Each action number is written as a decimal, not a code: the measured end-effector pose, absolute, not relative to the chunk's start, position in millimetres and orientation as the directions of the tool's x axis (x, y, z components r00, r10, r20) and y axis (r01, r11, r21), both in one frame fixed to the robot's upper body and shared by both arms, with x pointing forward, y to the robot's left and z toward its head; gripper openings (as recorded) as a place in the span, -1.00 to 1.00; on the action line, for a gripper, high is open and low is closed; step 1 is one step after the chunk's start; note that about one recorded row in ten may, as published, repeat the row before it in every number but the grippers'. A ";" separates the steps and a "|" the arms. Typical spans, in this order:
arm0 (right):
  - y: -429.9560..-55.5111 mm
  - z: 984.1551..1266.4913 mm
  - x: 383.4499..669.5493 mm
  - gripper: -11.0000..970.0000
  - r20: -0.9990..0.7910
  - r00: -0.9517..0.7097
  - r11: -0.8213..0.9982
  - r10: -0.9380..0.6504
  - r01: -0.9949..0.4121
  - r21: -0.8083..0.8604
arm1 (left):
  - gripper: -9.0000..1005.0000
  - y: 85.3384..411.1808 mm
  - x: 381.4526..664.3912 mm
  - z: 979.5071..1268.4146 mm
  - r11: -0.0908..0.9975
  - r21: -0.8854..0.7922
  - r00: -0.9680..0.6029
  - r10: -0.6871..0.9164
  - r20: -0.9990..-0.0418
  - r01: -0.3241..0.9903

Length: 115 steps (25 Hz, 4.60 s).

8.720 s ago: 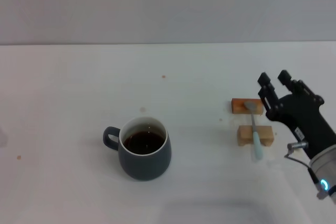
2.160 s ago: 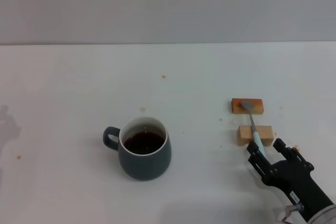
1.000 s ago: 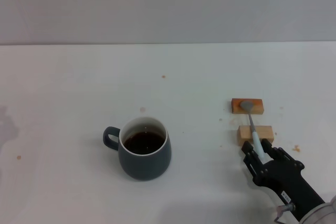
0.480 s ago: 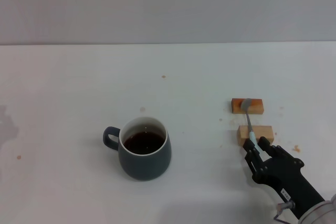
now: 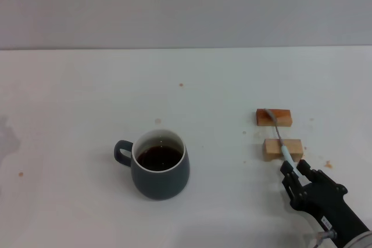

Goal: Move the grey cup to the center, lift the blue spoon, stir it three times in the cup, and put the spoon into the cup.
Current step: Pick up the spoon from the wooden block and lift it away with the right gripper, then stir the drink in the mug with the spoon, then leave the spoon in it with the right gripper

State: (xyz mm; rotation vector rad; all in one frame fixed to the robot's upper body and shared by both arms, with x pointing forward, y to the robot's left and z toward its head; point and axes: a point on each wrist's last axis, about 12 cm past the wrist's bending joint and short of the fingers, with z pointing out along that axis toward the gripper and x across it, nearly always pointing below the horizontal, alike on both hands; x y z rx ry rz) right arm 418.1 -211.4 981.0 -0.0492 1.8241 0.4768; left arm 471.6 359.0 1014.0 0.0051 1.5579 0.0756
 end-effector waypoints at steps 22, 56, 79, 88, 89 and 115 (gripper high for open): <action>-210.6 984.3 418.2 -0.65 -0.933 -0.293 0.914 0.211 -0.279 0.294 | -0.99 361.8 471.4 1015.3 0.997 0.055 0.012 0.056 -0.998 -0.047; -204.2 990.1 423.6 -0.75 -0.949 -0.266 0.913 0.170 -0.320 0.254 | -0.99 361.7 473.1 1014.0 0.997 0.059 0.000 0.059 -0.998 -0.045; -194.8 1009.9 429.0 -0.75 -0.971 -0.225 0.909 0.080 -0.383 0.164 | -0.99 361.7 473.0 1012.1 0.997 0.059 -0.015 0.059 -0.998 -0.047; -191.8 1047.5 430.5 -0.75 -0.985 -0.169 0.910 0.045 -0.400 0.111 | -0.99 362.6 473.7 1011.4 0.997 0.061 -0.025 0.060 -0.998 -0.047; -191.8 1047.5 430.5 -0.75 -0.985 -0.169 0.910 0.045 -0.400 0.111 | -0.99 362.5 473.9 1011.4 0.997 0.061 -0.026 0.060 -0.998 -0.047; -163.2 1166.9 443.7 -0.75 -0.991 -0.132 0.830 -0.018 -0.555 0.059 | -0.99 365.5 477.2 1008.5 0.996 0.063 -0.052 0.059 -0.997 -0.071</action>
